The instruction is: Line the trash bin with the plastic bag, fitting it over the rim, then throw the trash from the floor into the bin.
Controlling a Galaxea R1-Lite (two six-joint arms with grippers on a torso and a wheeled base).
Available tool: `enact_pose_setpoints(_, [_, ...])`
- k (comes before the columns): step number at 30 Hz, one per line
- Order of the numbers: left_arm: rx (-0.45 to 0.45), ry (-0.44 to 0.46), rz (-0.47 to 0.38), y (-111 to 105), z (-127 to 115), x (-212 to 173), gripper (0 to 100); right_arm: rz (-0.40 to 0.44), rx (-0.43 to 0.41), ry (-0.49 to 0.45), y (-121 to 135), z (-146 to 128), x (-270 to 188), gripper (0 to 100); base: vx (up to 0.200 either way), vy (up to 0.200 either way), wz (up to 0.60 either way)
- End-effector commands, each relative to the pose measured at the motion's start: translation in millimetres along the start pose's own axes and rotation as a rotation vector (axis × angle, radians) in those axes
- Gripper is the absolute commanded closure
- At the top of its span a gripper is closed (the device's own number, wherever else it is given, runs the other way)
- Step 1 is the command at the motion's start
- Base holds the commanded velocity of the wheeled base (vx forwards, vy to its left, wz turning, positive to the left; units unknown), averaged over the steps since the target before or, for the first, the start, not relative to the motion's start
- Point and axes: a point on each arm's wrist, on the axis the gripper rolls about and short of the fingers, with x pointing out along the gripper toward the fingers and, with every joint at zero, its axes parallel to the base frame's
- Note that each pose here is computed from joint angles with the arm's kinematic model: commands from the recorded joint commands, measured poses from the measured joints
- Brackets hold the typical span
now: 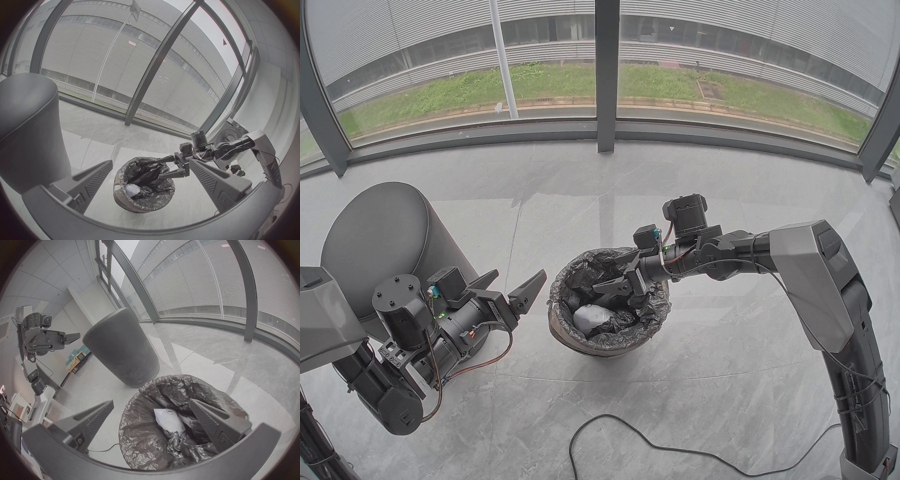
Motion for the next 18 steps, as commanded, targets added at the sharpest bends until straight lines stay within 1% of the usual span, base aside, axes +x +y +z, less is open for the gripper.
enact_pose_setpoints(1, [-0.001, -0.019, -0.001, -1, 7, -6, 0, -0.049, 0.002, -0.027, -13, 18, -32, 0, 0.000, 0.000, 0.00])
enact_pose_setpoints(2, [-0.001, -0.019, -0.001, -1, 7, -6, 0, -0.049, 0.002, -0.027, -13, 18, -32, 0, 0.000, 0.000, 0.00])
enact_pose_setpoints(3, [-0.002, -0.026, 0.001, -2, 10, -13, 0, -0.098, 0.028, -0.023, -23, 33, -70, 0, 0.000, 0.000, 0.00])
enact_pose_setpoints(4, [-0.001, -0.031, 0.002, -3, 12, -15, 0, -0.120, 0.046, -0.015, -27, 38, -88, 0, 0.000, 0.000, 0.00])
enact_pose_setpoints(5, [-0.002, -0.033, 0.001, -4, 15, -22, 0, -0.161, 0.092, 0.007, -29, 50, -129, 0, 0.000, 0.000, 0.00])
enact_pose_setpoints(6, [-0.002, -0.038, -0.001, -5, 16, -25, 0, -0.179, 0.122, 0.024, -28, 56, -150, 0, 0.000, 0.000, 0.00])
enact_pose_setpoints(8, [-0.002, -0.044, -0.003, -7, 20, -35, 0, -0.213, 0.217, 0.083, -15, 67, -203, 0, 0.000, 0.000, 0.00])
enact_pose_setpoints(10, [0.000, -0.062, -0.007, -10, 26, -47, 0, -0.247, 0.354, 0.175, 20, 79, -271, 0, 0.000, 0.000, 0.00])
enact_pose_setpoints(11, [0.000, -0.067, -0.009, -11, 28, -53, 0, -0.252, 0.400, 0.210, 40, 84, -294, 0, 0.000, 0.000, 0.00])
enact_pose_setpoints(13, [0.002, -0.075, -0.011, -14, 31, -68, 0, -0.253, 0.488, 0.284, 92, 93, -339, 0, 0.000, 0.000, 0.00])
enact_pose_setpoints(14, [0.004, -0.079, -0.014, -15, 33, -76, 0, -0.257, 0.513, 0.314, 117, 96, -357, 0, 0.000, 0.000, 0.00])
enact_pose_setpoints(15, [0.004, -0.079, -0.014, -15, 33, -76, 0, -0.257, 0.513, 0.314, 117, 96, -357, 0, 0.000, 0.000, 0.00])
enact_pose_setpoints(16, [0.006, -0.079, -0.022, -17, 33, -93, 0, -0.268, 0.537, 0.360, 162, 99, -386, 0, 0.000, 0.000, 0.00])
enact_pose_setpoints(17, [0.010, -0.077, -0.026, -19, 33, -105, 0, -0.282, 0.545, 0.378, 190, 99, -404, 0, 0.000, 0.000, 0.00])
enact_pose_setpoints(18, [0.013, -0.075, -0.025, -19, 32, -109, 0, -0.290, 0.544, 0.383, 201, 99, -410, 0, 0.000, 0.000, 0.00])
